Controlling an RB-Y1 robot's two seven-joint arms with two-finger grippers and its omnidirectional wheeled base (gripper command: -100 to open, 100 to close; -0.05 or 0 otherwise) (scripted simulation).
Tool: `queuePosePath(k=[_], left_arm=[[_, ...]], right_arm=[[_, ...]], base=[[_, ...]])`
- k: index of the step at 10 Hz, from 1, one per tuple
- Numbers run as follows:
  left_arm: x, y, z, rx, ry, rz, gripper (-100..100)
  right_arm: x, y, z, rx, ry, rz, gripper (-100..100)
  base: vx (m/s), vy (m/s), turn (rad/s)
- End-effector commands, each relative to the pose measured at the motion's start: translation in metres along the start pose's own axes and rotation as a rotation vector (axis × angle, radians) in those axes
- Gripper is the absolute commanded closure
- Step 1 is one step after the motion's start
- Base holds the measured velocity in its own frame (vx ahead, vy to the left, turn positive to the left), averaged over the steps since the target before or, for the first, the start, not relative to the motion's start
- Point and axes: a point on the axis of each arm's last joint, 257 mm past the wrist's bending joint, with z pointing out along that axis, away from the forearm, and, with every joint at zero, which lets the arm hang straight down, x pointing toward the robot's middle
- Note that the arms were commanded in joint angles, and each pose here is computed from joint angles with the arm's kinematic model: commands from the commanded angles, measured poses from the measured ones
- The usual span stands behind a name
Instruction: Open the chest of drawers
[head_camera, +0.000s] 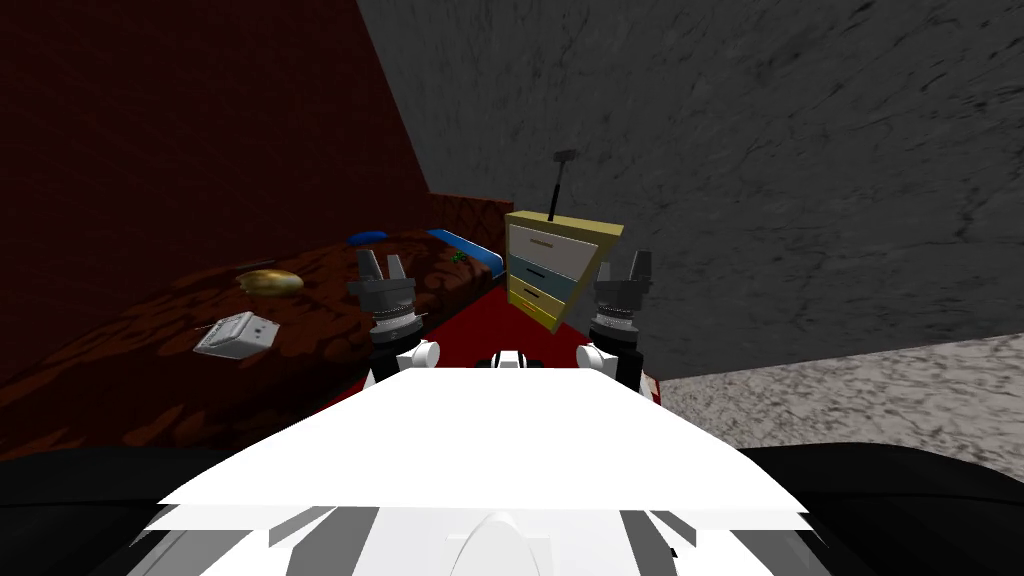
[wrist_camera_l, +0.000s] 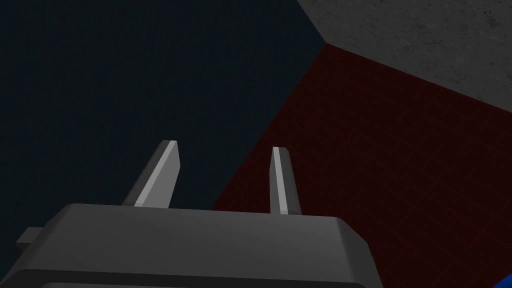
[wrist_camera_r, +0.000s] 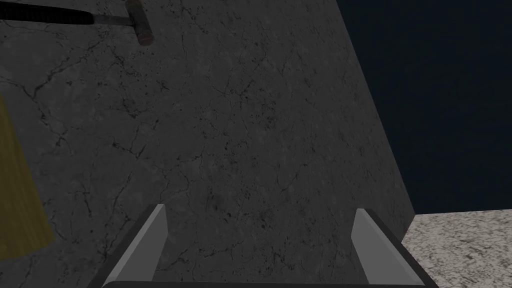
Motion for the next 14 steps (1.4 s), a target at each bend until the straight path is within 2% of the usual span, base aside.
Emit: queuePosePath(k=[1,3,4,6,7,8,9,10,11,12,13,14], left_arm=[[0.000,0.000,0.000,0.000,0.000,0.000,0],[0.000,0.000,0.000,0.000,0.000,0.000,0],[0.000,0.000,0.000,0.000,0.000,0.000,0],[0.000,0.000,0.000,0.000,0.000,0.000,0],[0.000,0.000,0.000,0.000,0.000,0.000,0],[0.000,0.000,0.000,0.000,0.000,0.000,0],[0.000,0.000,0.000,0.000,0.000,0.000,0],[0.000,0.000,0.000,0.000,0.000,0.000,0],[0.000,0.000,0.000,0.000,0.000,0.000,0],[0.000,0.000,0.000,0.000,0.000,0.000,0],[0.000,0.000,0.000,0.000,0.000,0.000,0],[0.000,0.000,0.000,0.000,0.000,0.000,0]], right_arm=[[0.007,-0.024,-0.003,0.084,0.071,-0.057,-100],[0.011,-0.048,-0.010,0.161,0.132,-0.118,-100],[0.011,-0.051,-0.010,0.174,0.132,-0.119,-100],[0.012,-0.078,-0.020,0.260,0.195,-0.194,-100],[0.012,-0.083,-0.021,0.280,0.196,-0.195,-100],[0.011,-0.096,-0.027,0.320,0.229,-0.237,-100],[0.010,-0.101,-0.029,0.338,0.229,-0.239,-100],[0.008,-0.116,-0.036,0.387,0.263,-0.285,-100],[0.007,-0.118,-0.037,0.398,0.264,-0.287,-100],[0.004,-0.131,-0.044,0.439,0.298,-0.335,-100],[0.003,-0.136,-0.047,0.461,0.299,-0.338,-100],[-0.001,-0.148,-0.055,0.499,0.334,-0.389,-100]], base=[[0.000,0.012,0.175],[0.004,0.016,0.201],[0.006,0.008,0.074],[0.003,0.014,0.231],[0.004,0.010,0.084],[0.003,0.017,0.153],[0.003,0.010,0.096],[0.005,0.014,0.209],[0.004,0.008,0.102],[0.003,0.015,0.237],[0.005,0.010,0.098],[0.007,0.017,0.201]])
